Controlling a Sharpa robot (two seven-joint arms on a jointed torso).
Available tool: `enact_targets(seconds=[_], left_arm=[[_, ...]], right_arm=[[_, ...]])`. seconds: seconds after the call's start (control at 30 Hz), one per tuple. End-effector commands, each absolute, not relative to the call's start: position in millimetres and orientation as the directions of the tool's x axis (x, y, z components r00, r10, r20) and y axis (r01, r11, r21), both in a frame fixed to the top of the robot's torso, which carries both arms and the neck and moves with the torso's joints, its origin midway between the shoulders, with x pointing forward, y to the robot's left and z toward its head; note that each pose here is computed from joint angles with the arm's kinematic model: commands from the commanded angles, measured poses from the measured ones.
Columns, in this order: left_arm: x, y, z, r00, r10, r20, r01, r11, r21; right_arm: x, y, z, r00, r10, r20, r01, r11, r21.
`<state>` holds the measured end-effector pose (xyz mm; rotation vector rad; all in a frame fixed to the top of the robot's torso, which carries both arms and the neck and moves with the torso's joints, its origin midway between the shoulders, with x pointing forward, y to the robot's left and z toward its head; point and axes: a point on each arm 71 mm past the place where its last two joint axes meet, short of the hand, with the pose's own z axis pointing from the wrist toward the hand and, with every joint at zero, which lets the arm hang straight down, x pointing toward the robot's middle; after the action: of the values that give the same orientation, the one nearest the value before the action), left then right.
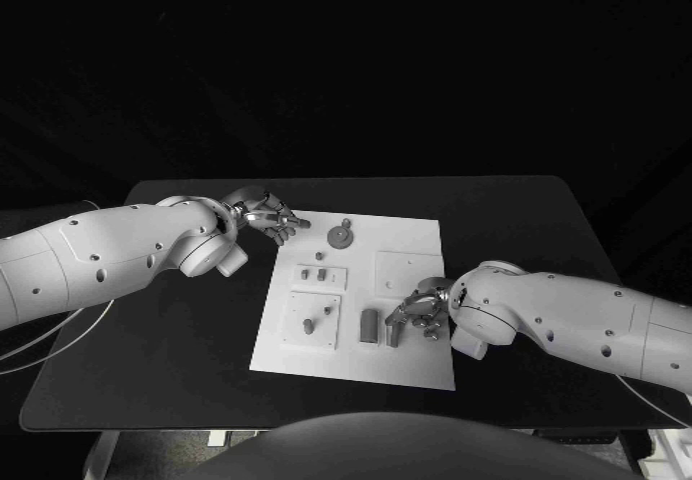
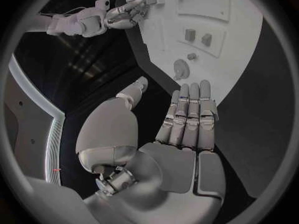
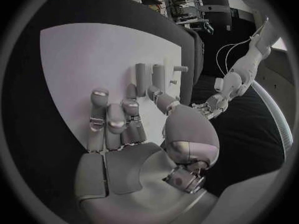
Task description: Assemble the parts on the task board
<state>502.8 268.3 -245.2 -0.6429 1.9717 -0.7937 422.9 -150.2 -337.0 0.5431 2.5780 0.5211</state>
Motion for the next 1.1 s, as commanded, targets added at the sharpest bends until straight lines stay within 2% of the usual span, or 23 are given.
enact_targets(seconds=[0.03, 1.1], left_arm=[[502.8, 265.9, -244.7, -0.480, -0.693, -0.538, -0.120, 0.660, -0.742], [502.7, 266.5, -244.8, -0.480, -0.692, -0.539, -0.121, 0.660, -0.741]], right_arm=[[422.4, -146.5, -336.1, -0.821, 0.448, -0.355, 0.263, 0.847, 0.462], [422.7, -152.5, -335.4, -0.814, 0.451, -0.366, 0.257, 0.845, 0.470]])
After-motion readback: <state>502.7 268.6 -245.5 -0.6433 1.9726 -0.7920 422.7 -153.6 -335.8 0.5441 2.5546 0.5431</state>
